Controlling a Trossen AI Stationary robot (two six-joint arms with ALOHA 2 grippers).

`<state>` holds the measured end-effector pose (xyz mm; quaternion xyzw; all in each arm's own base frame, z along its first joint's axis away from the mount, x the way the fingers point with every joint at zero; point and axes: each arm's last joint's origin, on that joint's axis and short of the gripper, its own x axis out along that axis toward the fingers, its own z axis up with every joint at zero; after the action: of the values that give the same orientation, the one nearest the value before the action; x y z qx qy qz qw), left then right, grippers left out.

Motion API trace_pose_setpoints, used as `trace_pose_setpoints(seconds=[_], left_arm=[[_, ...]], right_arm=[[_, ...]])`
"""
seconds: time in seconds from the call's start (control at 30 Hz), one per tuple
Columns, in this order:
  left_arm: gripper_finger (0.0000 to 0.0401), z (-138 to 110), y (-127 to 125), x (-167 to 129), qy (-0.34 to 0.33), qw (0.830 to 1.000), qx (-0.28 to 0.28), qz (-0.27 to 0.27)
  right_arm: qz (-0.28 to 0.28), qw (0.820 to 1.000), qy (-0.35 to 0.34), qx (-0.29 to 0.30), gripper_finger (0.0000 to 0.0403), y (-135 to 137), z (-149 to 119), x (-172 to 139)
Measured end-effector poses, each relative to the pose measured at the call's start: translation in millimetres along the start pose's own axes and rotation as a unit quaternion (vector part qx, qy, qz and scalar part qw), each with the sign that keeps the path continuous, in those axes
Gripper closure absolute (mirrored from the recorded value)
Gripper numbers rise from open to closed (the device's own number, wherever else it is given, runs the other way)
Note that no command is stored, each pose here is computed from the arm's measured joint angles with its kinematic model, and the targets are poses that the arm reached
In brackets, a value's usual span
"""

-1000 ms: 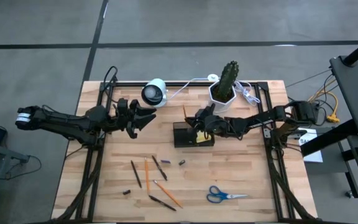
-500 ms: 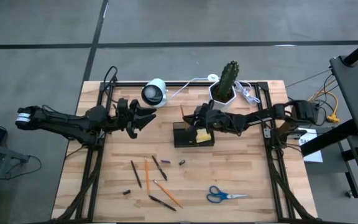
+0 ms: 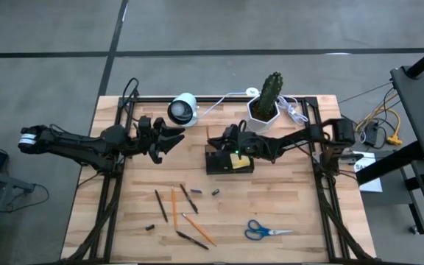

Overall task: Pick and place office supplies into organizer
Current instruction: Put the right yellow pencil into the black desk organizer

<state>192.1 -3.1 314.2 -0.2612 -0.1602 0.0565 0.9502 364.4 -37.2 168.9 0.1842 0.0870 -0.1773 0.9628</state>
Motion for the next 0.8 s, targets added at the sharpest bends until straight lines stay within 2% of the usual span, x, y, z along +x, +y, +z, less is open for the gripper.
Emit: trace_pose_setpoints(seconds=[0.23,0.53,0.8], left_arm=[[0.0244,0.4,-0.5,0.0,-0.001,1.0,-0.001,-0.001],[0.0244,0.4,-0.4,0.0,-0.002,1.0,-0.001,-0.001],[0.0244,0.1,-0.3,0.0,0.0,1.0,0.0,-0.001]], right_arm=[[-0.001,1.0,0.011,-0.021,0.039,-0.3,-7.4,9.8],[0.03,0.998,0.029,-0.049,0.039,0.5,-10.2,9.5],[0.034,0.995,0.05,-0.074,0.039,-1.5,-14.6,9.1]])
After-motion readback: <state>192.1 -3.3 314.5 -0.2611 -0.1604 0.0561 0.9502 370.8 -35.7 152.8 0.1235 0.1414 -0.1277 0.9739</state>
